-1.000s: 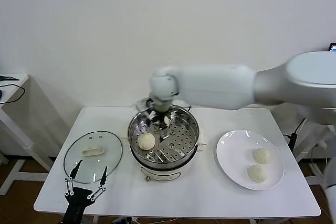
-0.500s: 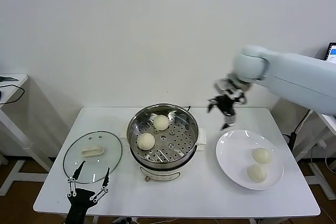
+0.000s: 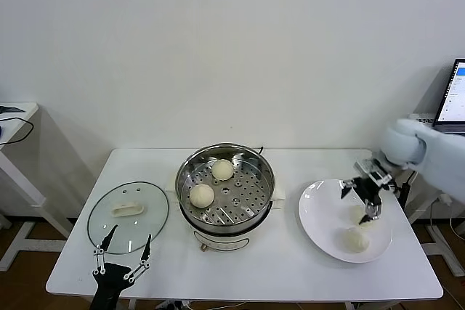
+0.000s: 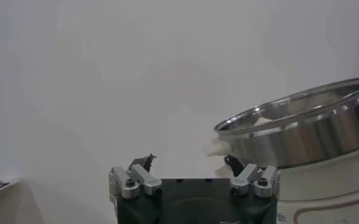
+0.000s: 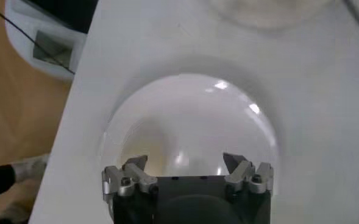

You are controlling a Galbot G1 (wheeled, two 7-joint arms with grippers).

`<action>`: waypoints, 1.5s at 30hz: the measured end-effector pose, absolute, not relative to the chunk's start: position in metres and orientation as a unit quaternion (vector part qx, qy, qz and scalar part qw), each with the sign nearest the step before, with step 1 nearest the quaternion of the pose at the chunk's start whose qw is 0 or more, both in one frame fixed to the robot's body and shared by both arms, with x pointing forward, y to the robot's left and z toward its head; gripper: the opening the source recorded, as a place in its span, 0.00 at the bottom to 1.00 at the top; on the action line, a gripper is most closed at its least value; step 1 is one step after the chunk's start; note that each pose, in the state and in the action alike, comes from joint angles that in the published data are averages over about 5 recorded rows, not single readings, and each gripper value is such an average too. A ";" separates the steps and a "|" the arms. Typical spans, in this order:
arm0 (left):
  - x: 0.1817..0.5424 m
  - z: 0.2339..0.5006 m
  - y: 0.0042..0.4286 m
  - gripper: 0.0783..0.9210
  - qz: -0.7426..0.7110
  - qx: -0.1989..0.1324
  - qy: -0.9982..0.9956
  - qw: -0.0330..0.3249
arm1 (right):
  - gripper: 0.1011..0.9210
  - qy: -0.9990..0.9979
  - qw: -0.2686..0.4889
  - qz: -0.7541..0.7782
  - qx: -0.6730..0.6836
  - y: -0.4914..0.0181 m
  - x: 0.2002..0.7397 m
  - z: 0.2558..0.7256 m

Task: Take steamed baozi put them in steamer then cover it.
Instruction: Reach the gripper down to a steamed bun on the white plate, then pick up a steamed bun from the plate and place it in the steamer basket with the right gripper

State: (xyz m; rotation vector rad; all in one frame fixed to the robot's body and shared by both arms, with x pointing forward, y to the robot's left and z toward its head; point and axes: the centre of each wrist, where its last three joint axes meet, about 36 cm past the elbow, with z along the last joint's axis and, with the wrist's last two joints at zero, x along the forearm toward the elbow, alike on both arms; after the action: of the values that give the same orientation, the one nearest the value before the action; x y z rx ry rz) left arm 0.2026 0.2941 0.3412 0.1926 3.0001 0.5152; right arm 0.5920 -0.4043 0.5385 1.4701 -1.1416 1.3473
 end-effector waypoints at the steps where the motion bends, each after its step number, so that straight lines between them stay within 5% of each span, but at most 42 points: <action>1: 0.202 0.341 0.294 0.88 0.169 0.063 0.983 0.045 | 0.88 -0.453 0.412 0.534 0.583 -0.406 0.590 0.533; 20: 0.201 0.340 0.297 0.88 0.172 0.058 0.982 0.043 | 0.88 -0.446 0.434 0.522 0.583 -0.416 0.576 0.471; 30: 0.202 0.339 0.298 0.88 0.173 0.056 0.982 0.044 | 0.70 -0.449 0.434 0.522 0.581 -0.417 0.575 0.467; 37: 0.202 0.340 0.299 0.88 0.174 0.055 0.982 0.046 | 0.67 -0.450 0.403 0.542 0.584 -0.406 0.586 0.504; 45: 0.203 0.340 0.298 0.88 0.173 0.058 0.982 0.047 | 0.68 -0.437 0.296 0.603 0.598 -0.361 0.623 0.598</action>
State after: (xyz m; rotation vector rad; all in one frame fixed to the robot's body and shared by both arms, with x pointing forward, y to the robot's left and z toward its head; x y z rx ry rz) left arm 0.2033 0.2978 0.3399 0.1766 2.9965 0.5267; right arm 0.6235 -0.3615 0.5981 1.5907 -1.1627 1.6037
